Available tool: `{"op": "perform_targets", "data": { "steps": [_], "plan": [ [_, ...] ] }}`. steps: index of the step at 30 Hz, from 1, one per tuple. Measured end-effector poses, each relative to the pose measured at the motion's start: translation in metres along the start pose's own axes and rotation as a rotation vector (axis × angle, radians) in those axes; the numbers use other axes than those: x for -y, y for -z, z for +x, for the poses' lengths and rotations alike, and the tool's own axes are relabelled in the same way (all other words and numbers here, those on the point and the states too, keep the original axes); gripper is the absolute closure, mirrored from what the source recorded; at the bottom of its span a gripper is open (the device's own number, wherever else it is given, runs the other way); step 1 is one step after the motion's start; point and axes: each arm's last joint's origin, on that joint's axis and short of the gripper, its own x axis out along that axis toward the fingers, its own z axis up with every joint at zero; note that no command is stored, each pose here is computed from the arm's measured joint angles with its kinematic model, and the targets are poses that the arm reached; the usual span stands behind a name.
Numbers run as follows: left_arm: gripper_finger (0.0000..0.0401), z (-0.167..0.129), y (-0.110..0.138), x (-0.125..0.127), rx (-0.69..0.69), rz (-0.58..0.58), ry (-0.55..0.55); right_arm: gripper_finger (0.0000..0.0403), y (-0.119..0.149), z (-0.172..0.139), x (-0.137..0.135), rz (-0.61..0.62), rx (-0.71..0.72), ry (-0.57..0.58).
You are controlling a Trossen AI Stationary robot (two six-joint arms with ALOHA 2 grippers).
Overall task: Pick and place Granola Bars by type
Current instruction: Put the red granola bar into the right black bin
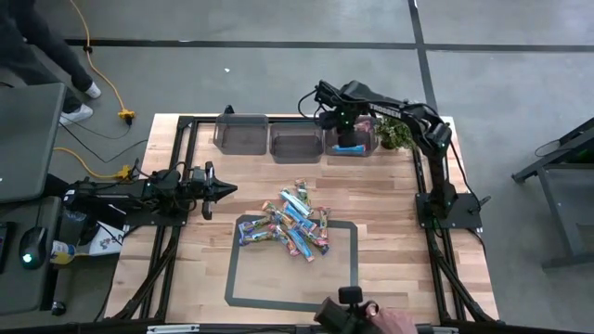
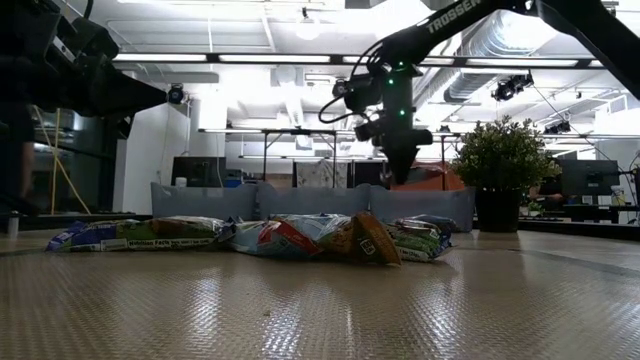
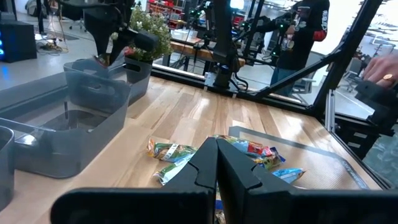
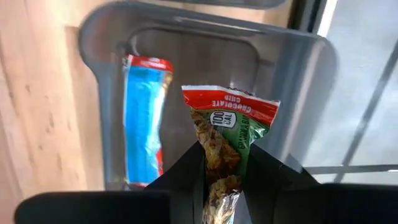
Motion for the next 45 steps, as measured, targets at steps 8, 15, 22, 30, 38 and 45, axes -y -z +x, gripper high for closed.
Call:
{"op": "perform_targets", "data": {
  "steps": [8, 15, 22, 30, 38, 45],
  "plan": [
    [0.0400, 0.000, 0.000, 0.000, -0.001, 0.000, 0.003, 0.0329, -0.007, 0.014, -0.001, 0.050, 0.012, -0.031],
    [0.0400, 0.000, 0.000, 0.000, -0.001, 0.000, 0.003, 0.0329, -0.008, 0.030, -0.003, 0.057, -0.061, -0.060],
    [0.0400, 0.000, 0.000, 0.000, -0.001, 0.000, 0.002, 0.0329, -0.008, 0.031, -0.002, 0.054, -0.066, -0.037],
    [0.0400, 0.000, 0.000, 0.000, -0.001, 0.000, 0.002, 0.0302, -0.007, 0.030, -0.003, 0.042, -0.088, -0.037],
    [0.0400, 0.000, 0.000, 0.000, 0.000, 0.000, 0.002, 0.0262, -0.006, 0.030, -0.001, 0.102, -0.119, 0.012],
    [0.0400, 0.000, 0.000, 0.000, 0.000, 0.000, 0.001, 0.0253, -0.001, 0.018, 0.002, 0.263, -0.137, 0.101]
  ]
}}
